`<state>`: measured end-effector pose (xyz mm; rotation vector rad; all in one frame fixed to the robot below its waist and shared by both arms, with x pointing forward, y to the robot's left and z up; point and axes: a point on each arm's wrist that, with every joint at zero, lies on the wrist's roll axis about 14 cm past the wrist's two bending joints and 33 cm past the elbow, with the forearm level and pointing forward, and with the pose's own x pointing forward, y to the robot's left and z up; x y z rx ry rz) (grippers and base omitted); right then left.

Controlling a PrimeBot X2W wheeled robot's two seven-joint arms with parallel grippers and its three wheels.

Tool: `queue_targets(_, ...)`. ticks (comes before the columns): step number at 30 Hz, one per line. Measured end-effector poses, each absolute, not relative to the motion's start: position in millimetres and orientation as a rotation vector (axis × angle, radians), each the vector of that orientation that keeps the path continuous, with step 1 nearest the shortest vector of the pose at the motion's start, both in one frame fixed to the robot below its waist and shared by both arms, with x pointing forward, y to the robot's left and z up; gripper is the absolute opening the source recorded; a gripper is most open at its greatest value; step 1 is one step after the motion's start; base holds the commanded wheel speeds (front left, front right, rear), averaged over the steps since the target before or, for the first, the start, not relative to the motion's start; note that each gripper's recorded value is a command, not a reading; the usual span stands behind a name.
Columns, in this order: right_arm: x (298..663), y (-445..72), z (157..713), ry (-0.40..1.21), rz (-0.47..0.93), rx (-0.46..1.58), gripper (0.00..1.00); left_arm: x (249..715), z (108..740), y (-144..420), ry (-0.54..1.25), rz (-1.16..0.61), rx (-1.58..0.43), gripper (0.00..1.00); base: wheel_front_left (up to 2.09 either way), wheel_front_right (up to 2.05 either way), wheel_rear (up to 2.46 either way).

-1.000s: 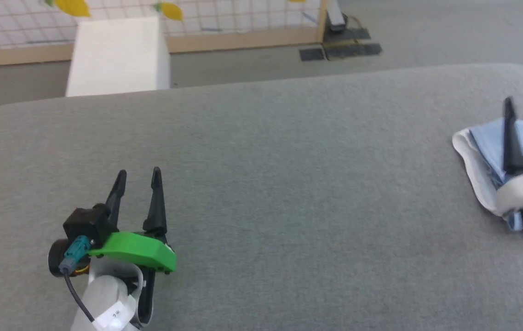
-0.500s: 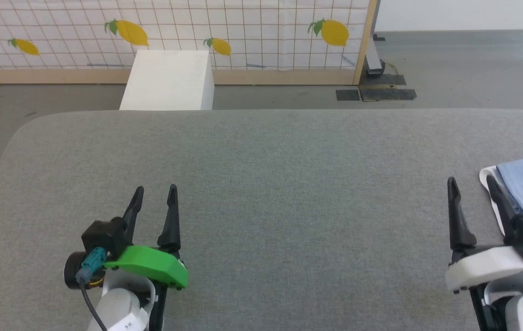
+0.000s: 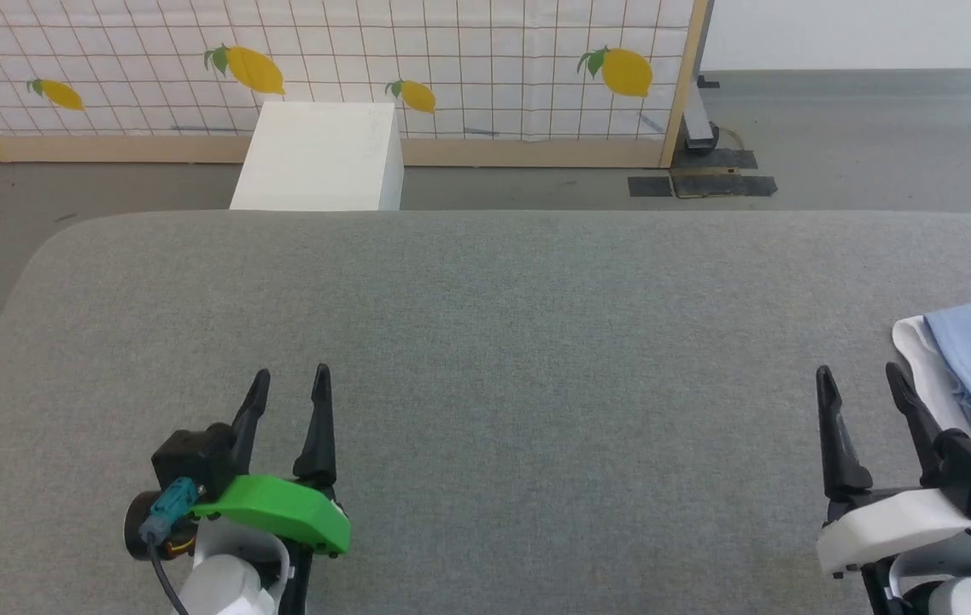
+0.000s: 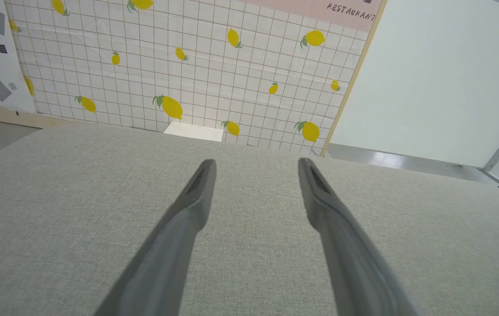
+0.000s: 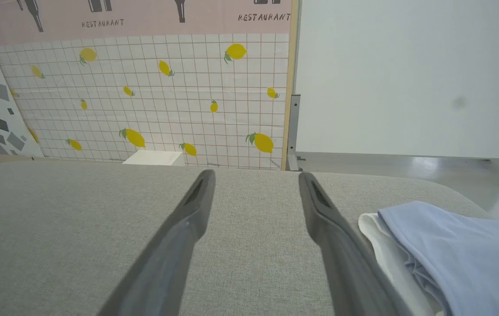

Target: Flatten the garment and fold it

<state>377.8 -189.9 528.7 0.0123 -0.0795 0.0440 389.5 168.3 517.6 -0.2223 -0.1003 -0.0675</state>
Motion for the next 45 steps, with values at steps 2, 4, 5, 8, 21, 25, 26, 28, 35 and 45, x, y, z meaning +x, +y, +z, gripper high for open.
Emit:
queue_targets(2, 377.9, -190.3, 527.9, -0.077, 0.043, 0.018, 1.00, 389.9, 516.5, 168.5, -0.097, -0.066, -0.226, 1.00, 0.00, 0.00, 0.00)
queue_targets(4, 378.2, -190.4, 527.1, -0.075, 0.042, 0.020, 1.00, 390.0, 515.6, 168.5, -0.094, -0.066, -0.226, 1.00, 0.00, 0.00, 0.00)
queue_targets(5, 378.6, -189.9, 526.7, -0.074, 0.044, 0.020, 1.00, 389.8, 514.0, 168.3, -0.089, -0.065, -0.227, 1.00, 0.00, 0.00, 0.00)
queue_targets(8, 378.2, -189.9, 527.1, -0.075, 0.044, 0.023, 1.00, 389.5, 513.4, 167.8, -0.087, -0.064, -0.228, 1.00, 0.00, 0.00, 0.00)
queue_targets(21, 377.0, -190.9, 527.9, -0.077, 0.040, 0.029, 0.00, 389.4, 513.3, 166.6, -0.085, -0.064, -0.230, 0.00, 0.00, 0.00, 0.00)
queue_targets(25, 376.9, -191.0, 527.6, -0.075, 0.040, 0.028, 0.00, 389.6, 513.6, 166.3, -0.085, -0.065, -0.230, 0.00, 0.00, 0.00, 0.00)
queue_targets(26, 376.8, -191.0, 527.6, -0.075, 0.040, 0.028, 0.00, 389.7, 513.5, 166.1, -0.082, -0.066, -0.229, 0.00, 0.00, 0.00, 0.00)
queue_targets(28, 376.7, -190.8, 527.7, -0.075, 0.041, 0.028, 0.00, 389.9, 514.0, 165.8, -0.082, -0.068, -0.227, 0.00, 0.00, 0.00, 0.00)
queue_targets(35, 376.5, -188.9, 526.8, -0.067, 0.047, 0.027, 0.00, 390.7, 518.2, 165.2, -0.088, -0.071, -0.213, 0.00, 0.00, 0.00, 0.00)
queue_targets(45, 376.2, -186.4, 526.3, -0.059, 0.054, 0.020, 0.00, 390.3, 519.7, 165.6, -0.081, -0.069, -0.191, 0.00, 0.00, 0.00, 0.00)
